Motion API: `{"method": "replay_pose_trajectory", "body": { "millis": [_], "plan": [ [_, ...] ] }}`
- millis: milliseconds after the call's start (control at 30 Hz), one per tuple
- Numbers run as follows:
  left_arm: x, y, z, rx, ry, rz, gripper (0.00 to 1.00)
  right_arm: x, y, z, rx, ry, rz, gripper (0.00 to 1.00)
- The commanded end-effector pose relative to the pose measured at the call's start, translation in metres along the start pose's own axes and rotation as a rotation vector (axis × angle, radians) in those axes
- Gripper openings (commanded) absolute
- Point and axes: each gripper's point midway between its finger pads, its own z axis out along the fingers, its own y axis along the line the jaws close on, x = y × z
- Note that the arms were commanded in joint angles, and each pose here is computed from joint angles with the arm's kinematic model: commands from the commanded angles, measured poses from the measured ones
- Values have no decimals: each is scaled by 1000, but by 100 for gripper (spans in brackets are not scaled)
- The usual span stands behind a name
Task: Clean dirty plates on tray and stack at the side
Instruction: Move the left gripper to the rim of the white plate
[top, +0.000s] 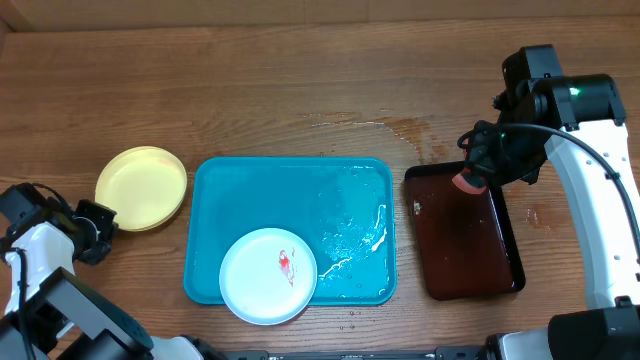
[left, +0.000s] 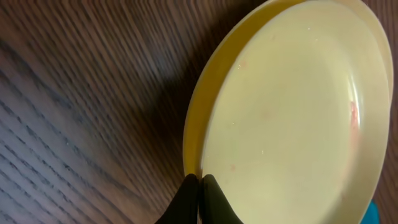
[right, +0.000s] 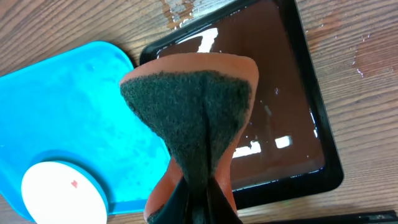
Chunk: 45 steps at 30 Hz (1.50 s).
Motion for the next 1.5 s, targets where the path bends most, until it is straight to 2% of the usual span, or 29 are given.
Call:
{"method": "replay_pose_trajectory", "body": {
  "millis": [0, 133, 167, 200, 233, 267, 333, 533, 733, 867, 900, 1000, 1033, 1100, 1267, 1467],
  "plan": [
    [-5, -7, -1, 35, -15, -6, 4, 1, 1, -2, -10, -3, -2, 4],
    [-10, -3, -1, 7, -41, -3, 5, 2, 0, -2, -7, 4, -1, 4],
    [-10, -4, -1, 10, -40, -3, 18, 2, 0, -2, -7, 3, -1, 4],
    [-10, -4, -1, 12, -40, -1, 37, 2, 0, -2, -7, 3, -1, 4],
    [-10, -5, -1, 12, -41, -1, 50, 2, 0, -2, -7, 3, -1, 4],
    [-11, -5, -1, 13, -42, 0, 58, 2, 0, -2, -7, 4, -1, 4],
    [-12, -7, -2, 20, -43, 2, 65, 2, 0, -2, -7, 4, -1, 4],
    [-18, -37, -26, 94, -53, 77, 63, 2, 0, -2, -8, 1, -2, 4],
    [-8, -97, -86, 134, -117, 273, 57, -6, 3, -2, -20, -32, -5, 4],
    [33, -134, -109, 130, -103, 485, 56, -16, -15, -3, 84, -88, 53, 4],
    [59, -146, -109, 99, -80, 591, 56, -18, -20, -4, 113, -100, 55, 4],
    [109, -161, -102, 82, 7, 765, 55, -15, -23, -1, 125, -88, 56, 4],
    [145, -169, -98, 87, 77, 871, 54, -11, -25, 5, 135, -65, 57, 4],
    [178, -172, -95, 80, 134, 968, 54, -4, -30, 18, 152, -29, 59, 4],
    [223, -160, -99, 32, 246, 1061, 60, 15, -44, 63, 191, 54, 70, 4],
    [240, -126, -103, -87, 348, 978, 56, 31, -47, 103, 159, 106, 96, 4]
  ]
}}
